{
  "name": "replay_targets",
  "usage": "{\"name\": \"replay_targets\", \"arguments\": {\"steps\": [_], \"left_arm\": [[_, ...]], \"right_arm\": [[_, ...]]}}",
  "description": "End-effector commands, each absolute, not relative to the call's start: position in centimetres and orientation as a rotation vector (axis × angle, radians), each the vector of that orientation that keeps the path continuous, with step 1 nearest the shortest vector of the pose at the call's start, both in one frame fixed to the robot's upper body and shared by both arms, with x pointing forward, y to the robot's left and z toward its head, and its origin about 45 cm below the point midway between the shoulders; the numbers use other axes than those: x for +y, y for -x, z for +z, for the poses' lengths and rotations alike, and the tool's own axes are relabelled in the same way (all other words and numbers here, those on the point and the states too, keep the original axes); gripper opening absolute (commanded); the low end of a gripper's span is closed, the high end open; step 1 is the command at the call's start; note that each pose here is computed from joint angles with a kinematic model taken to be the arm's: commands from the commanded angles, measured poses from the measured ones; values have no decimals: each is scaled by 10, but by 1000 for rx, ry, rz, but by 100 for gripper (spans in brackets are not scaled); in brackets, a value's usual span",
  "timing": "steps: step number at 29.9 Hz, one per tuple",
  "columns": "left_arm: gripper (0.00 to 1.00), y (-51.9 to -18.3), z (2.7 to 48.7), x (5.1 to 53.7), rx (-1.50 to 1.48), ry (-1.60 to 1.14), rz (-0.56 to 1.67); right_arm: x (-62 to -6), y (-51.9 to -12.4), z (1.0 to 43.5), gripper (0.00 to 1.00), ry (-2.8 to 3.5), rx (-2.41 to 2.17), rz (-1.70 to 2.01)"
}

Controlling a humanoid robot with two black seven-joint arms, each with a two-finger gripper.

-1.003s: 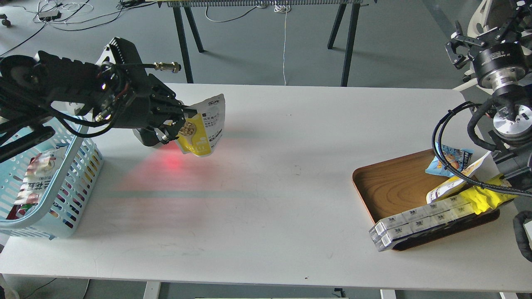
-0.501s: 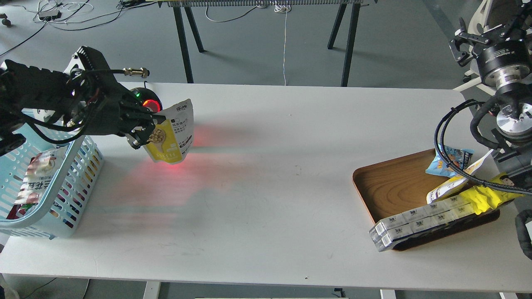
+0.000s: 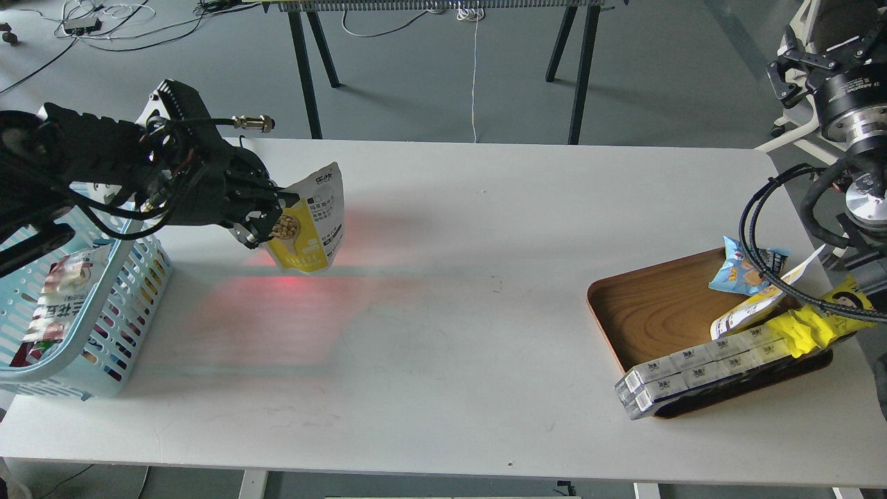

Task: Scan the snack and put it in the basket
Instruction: 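Hold the packet's barcode over the scanner with the left gripper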

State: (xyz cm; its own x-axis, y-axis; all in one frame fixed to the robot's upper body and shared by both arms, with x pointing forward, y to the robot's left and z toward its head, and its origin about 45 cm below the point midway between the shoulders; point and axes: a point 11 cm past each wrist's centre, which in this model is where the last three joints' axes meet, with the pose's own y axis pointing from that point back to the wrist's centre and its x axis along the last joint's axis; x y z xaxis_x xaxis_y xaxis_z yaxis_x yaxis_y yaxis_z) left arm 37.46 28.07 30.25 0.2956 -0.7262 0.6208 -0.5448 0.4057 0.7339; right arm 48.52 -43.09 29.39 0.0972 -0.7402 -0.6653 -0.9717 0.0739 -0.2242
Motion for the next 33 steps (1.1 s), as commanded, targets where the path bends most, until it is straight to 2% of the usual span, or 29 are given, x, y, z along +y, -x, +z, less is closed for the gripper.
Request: {"name": "replay_targets", "arguments": {"steps": [1, 7, 19, 33], "left_arm": [[0, -376, 303, 281, -1368, -1257, -170], [0, -383, 315, 266, -1412, -1226, -154], [0, -391, 332, 274, -1424, -1241, -100], [0, -405, 315, 304, -1330, -1323, -63]], "right_arm": [[-436, -484, 296, 99, 1714, 1701, 433], [-439, -483, 297, 99, 1713, 1705, 428], [-444, -482, 300, 99, 1709, 1711, 419], [-443, -481, 299, 99, 1705, 1710, 415]]}}
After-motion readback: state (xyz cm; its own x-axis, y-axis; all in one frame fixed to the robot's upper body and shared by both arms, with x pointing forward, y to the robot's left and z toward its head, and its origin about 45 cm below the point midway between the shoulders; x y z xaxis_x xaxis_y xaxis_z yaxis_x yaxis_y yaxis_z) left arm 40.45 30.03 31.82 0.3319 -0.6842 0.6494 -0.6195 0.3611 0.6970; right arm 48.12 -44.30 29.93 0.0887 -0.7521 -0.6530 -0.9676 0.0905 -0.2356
